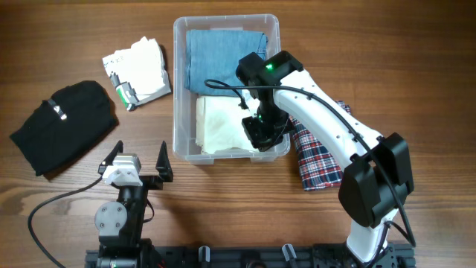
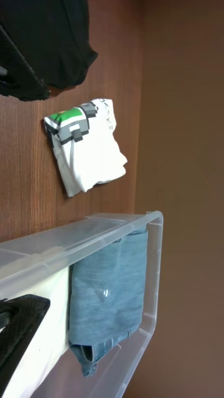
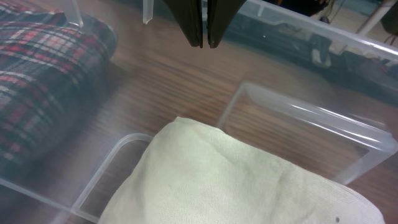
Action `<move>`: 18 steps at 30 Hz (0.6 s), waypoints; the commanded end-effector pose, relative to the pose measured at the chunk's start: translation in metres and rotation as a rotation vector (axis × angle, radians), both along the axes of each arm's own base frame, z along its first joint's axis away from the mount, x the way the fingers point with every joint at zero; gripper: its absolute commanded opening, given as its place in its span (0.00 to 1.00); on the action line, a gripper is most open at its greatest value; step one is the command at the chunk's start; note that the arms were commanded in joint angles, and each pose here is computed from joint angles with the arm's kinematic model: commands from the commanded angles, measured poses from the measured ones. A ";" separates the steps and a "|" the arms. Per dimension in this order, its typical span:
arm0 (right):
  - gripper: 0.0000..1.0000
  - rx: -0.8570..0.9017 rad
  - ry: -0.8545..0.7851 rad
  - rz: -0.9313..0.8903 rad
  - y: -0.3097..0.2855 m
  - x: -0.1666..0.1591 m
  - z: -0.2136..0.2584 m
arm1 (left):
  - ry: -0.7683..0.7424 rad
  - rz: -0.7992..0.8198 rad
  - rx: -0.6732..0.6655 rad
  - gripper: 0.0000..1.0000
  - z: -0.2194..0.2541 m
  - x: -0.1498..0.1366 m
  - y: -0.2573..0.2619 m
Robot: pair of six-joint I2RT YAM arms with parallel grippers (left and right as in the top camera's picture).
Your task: Pack container
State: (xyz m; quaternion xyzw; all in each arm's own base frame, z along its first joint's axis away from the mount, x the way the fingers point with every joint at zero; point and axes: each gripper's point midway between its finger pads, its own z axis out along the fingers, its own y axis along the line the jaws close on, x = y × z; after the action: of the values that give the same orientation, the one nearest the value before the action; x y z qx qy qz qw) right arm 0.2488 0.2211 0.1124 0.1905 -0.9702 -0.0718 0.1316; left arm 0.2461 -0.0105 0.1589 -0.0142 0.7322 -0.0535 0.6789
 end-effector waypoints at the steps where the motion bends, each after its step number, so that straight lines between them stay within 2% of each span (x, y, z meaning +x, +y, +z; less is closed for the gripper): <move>1: 0.04 0.023 0.059 -0.015 0.005 -0.012 0.001 | 0.002 -0.021 0.018 1.00 -0.002 0.000 -0.004; 6: 0.04 0.035 0.050 0.015 0.009 -0.012 0.000 | 0.002 -0.021 0.018 1.00 -0.002 0.000 -0.004; 11: 0.04 0.054 -0.012 0.031 0.009 0.002 0.002 | 0.002 -0.021 0.018 1.00 -0.002 0.000 -0.004; 14: 0.04 0.088 -0.082 0.002 0.004 0.018 0.021 | 0.002 -0.021 0.018 1.00 -0.002 0.000 -0.004; 18: 0.04 0.185 -0.253 -0.066 -0.009 0.044 0.069 | 0.002 -0.021 0.018 1.00 -0.002 0.000 -0.004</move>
State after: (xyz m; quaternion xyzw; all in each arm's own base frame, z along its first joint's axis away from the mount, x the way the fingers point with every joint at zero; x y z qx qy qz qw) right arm 0.2682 0.2219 0.1215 0.1849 -0.9732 -0.0998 0.0935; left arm 0.2461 -0.0105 0.1590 -0.0142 0.7320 -0.0535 0.6790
